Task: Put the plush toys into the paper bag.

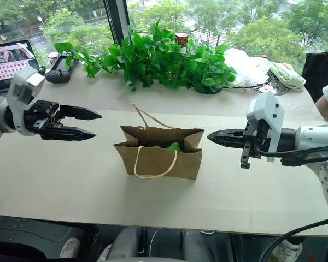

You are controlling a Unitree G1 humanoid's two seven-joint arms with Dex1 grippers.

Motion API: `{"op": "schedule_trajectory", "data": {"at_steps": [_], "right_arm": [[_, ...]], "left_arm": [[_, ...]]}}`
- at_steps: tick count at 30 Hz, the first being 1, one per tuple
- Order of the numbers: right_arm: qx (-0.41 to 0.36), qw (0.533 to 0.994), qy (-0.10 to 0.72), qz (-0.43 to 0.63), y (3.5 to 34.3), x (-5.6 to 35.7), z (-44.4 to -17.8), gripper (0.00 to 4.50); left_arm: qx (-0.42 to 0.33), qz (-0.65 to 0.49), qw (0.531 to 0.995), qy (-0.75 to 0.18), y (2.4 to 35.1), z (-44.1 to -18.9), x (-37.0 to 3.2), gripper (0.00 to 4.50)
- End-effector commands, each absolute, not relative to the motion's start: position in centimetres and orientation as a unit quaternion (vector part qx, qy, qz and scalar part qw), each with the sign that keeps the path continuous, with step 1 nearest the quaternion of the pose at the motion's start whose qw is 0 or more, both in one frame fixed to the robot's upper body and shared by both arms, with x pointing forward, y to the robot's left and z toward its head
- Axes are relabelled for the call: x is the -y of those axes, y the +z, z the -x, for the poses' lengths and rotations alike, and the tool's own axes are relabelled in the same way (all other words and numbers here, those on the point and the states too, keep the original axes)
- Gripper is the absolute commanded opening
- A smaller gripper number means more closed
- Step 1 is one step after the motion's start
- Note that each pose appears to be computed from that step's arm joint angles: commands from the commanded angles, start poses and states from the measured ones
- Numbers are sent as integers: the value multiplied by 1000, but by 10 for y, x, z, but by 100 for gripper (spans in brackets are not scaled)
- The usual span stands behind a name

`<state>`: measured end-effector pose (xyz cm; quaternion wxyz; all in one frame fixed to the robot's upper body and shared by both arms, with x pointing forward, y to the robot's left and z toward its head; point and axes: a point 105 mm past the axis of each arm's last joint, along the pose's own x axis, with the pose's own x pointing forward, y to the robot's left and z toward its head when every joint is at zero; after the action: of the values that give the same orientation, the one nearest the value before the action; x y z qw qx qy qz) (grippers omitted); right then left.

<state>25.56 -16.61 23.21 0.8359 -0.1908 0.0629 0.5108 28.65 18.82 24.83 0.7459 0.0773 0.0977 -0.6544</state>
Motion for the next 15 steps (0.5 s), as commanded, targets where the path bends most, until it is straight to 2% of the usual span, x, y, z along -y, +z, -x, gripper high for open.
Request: {"op": "schedule_trajectory", "data": {"at_steps": [1, 15], "right_arm": [[-42, 835, 508, 204, 247, 166, -253, 0], [-45, 836, 509, 202, 243, 164, -256, 0]], "left_arm": [[-73, -84, 745, -658, 257, -283, -187, 353], [-55, -94, 747, -656, 257, -288, -186, 353]]}}
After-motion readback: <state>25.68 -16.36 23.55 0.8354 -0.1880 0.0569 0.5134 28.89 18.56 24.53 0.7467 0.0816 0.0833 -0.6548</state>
